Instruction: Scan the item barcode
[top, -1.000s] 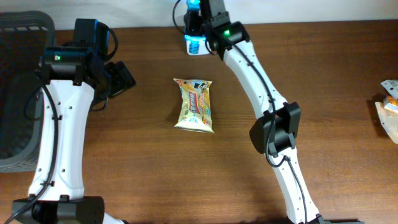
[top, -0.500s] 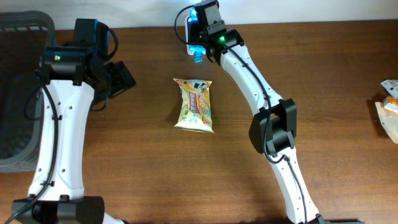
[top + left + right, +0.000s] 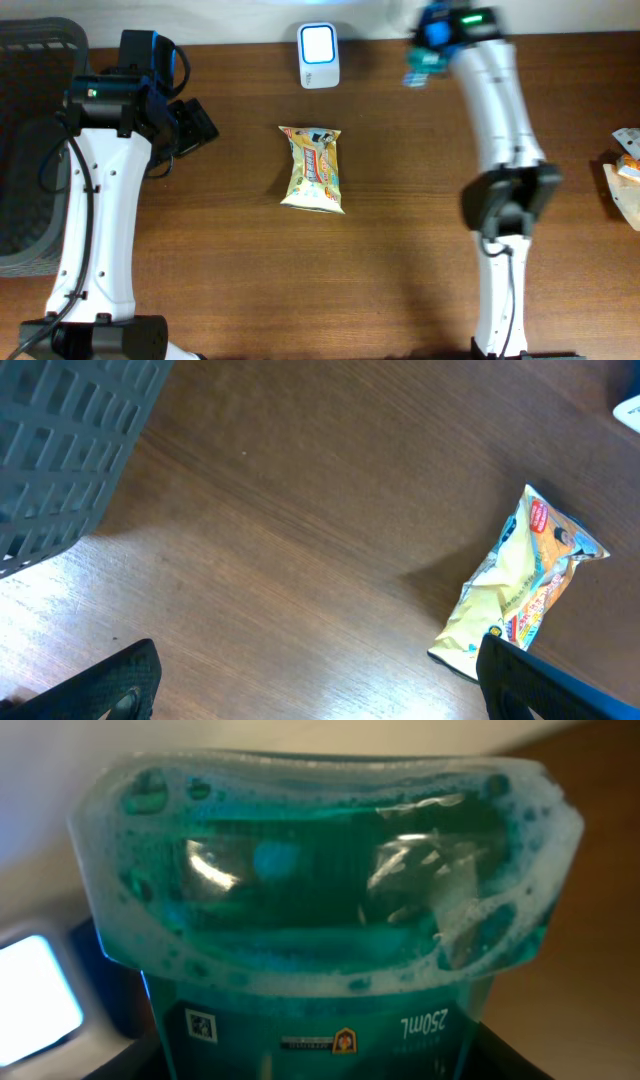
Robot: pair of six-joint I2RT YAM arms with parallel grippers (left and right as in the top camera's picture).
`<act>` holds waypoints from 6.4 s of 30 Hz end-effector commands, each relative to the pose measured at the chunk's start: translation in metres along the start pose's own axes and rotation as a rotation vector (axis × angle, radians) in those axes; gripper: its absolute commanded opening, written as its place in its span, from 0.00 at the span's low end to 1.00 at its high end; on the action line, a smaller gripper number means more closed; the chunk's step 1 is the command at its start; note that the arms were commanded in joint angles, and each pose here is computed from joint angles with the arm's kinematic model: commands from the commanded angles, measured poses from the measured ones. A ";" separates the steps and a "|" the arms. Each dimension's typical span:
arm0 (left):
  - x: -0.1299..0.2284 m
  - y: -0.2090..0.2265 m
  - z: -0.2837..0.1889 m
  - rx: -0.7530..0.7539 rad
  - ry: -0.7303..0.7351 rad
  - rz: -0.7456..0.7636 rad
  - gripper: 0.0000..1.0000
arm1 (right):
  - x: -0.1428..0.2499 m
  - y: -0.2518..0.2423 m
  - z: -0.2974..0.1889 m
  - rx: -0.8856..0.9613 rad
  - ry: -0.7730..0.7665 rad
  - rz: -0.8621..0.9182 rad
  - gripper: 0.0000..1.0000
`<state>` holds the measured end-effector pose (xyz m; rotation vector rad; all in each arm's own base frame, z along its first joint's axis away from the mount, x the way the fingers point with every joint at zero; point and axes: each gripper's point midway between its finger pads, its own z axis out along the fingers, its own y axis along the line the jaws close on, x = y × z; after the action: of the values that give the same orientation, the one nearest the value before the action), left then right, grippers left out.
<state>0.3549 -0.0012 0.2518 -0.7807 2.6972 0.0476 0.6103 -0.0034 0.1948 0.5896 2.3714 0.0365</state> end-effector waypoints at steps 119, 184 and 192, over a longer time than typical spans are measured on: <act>0.000 0.000 -0.002 0.003 -0.004 -0.011 0.99 | 0.307 0.141 -0.101 -0.508 0.703 -0.210 0.04; 0.000 0.000 -0.002 0.003 -0.004 -0.011 0.99 | 0.305 0.160 -0.123 -0.333 0.685 -0.502 0.04; 0.000 0.000 -0.002 0.003 -0.004 -0.011 0.99 | 0.385 0.123 -0.107 -0.151 0.874 -0.436 0.04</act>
<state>0.3548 -0.0012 0.2519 -0.7807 2.6972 0.0476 0.3663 0.2810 0.1010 -0.1825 3.1319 0.3961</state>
